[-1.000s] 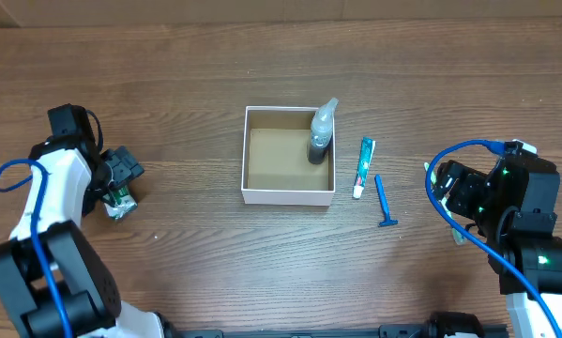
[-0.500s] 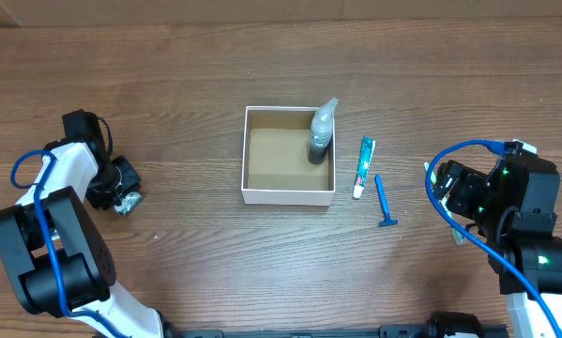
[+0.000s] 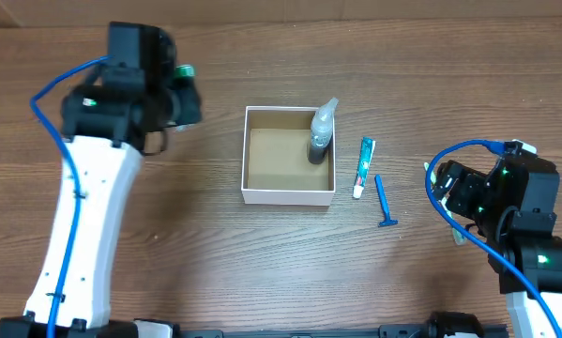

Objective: Pack container
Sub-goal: 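Lower the deodorant pack into the box's left side and release, then reach the right gripper to the blue razor and grasp it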

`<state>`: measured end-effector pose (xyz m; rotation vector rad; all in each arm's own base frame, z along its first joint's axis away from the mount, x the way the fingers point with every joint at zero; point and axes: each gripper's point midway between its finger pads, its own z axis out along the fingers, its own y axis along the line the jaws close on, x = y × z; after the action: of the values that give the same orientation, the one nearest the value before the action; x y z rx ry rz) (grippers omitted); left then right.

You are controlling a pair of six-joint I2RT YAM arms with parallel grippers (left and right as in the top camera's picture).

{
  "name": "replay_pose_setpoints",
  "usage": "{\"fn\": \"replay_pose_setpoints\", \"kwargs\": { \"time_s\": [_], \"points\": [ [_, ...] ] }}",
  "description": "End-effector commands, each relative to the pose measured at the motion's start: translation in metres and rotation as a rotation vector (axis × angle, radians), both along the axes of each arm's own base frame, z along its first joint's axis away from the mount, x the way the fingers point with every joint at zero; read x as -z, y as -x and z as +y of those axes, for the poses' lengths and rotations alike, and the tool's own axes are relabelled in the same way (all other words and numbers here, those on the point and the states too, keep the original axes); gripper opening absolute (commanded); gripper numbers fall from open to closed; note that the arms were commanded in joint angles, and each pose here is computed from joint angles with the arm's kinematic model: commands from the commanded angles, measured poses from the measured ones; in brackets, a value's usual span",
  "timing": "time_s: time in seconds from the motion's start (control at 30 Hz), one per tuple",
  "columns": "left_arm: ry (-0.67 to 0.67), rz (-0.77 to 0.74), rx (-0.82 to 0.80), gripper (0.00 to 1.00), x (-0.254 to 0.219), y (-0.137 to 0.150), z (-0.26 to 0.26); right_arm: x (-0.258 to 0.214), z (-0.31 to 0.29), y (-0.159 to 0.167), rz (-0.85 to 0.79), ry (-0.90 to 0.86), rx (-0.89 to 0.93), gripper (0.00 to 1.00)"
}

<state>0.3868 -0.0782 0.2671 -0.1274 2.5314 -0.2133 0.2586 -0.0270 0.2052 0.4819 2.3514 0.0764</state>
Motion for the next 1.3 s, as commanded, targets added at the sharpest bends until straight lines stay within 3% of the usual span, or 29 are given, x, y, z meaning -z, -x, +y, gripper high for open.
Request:
{"fn": "replay_pose_setpoints", "kwargs": {
  "time_s": [0.0,0.17,0.27,0.43,0.5,0.57,0.67,0.7,0.83,0.97,1.1,1.13,1.2,1.23,1.27],
  "points": [
    [-0.005,0.043,0.289,0.04,0.021,0.022,-0.106,-0.002,-0.002,-0.006,0.008,-0.004,0.007,1.0],
    [-0.057,0.186,0.349,0.04,0.087,0.025,-0.155,0.002,-0.002,-0.008,0.025,-0.005,0.007,1.0],
    [-0.076,0.282,0.301,0.04,0.126,0.018,-0.152,0.002,-0.002,-0.007,0.027,-0.006,0.007,1.0],
    [-0.091,0.304,0.266,0.04,0.152,-0.001,-0.141,0.002,-0.001,-0.007,0.027,-0.009,0.004,1.0],
    [-0.089,0.282,0.243,0.31,0.153,-0.011,-0.135,0.002,0.001,-0.007,0.027,-0.014,-0.005,1.0],
    [-0.083,0.258,0.242,0.49,0.149,-0.019,-0.132,0.002,0.001,-0.008,0.024,-0.015,-0.006,1.0],
    [-0.084,0.224,0.262,0.9,0.134,-0.027,-0.132,0.001,0.001,-0.009,0.019,-0.014,-0.006,1.0],
    [-0.089,0.215,0.277,1.0,0.128,-0.028,-0.133,0.001,0.001,-0.009,0.019,-0.014,-0.006,1.0],
    [-0.097,0.219,0.284,1.0,0.092,-0.022,-0.13,-0.001,0.002,-0.011,0.007,-0.018,-0.015,1.0],
    [-0.095,0.12,0.228,1.0,0.023,-0.014,-0.112,-0.006,0.024,-0.027,-0.042,-0.056,-0.168,0.97],
    [-0.031,-0.037,0.073,1.0,-0.05,-0.004,-0.057,0.027,0.026,-0.042,0.068,-0.091,-0.177,0.7],
    [-0.022,-0.054,0.036,1.0,-0.06,-0.001,-0.042,0.034,0.033,-0.047,0.085,-0.12,-0.208,0.56],
    [-0.014,-0.085,-0.076,1.0,-0.08,0.008,0.005,0.049,0.046,-0.059,0.112,-0.174,-0.273,0.16],
    [-0.014,-0.09,-0.132,1.0,-0.084,0.011,0.028,0.055,0.049,-0.063,0.122,-0.174,-0.286,0.08],
    [-0.01,-0.087,-0.164,1.0,-0.085,0.014,0.041,0.059,0.053,-0.066,0.13,-0.174,-0.297,0.06]
  ]
}}
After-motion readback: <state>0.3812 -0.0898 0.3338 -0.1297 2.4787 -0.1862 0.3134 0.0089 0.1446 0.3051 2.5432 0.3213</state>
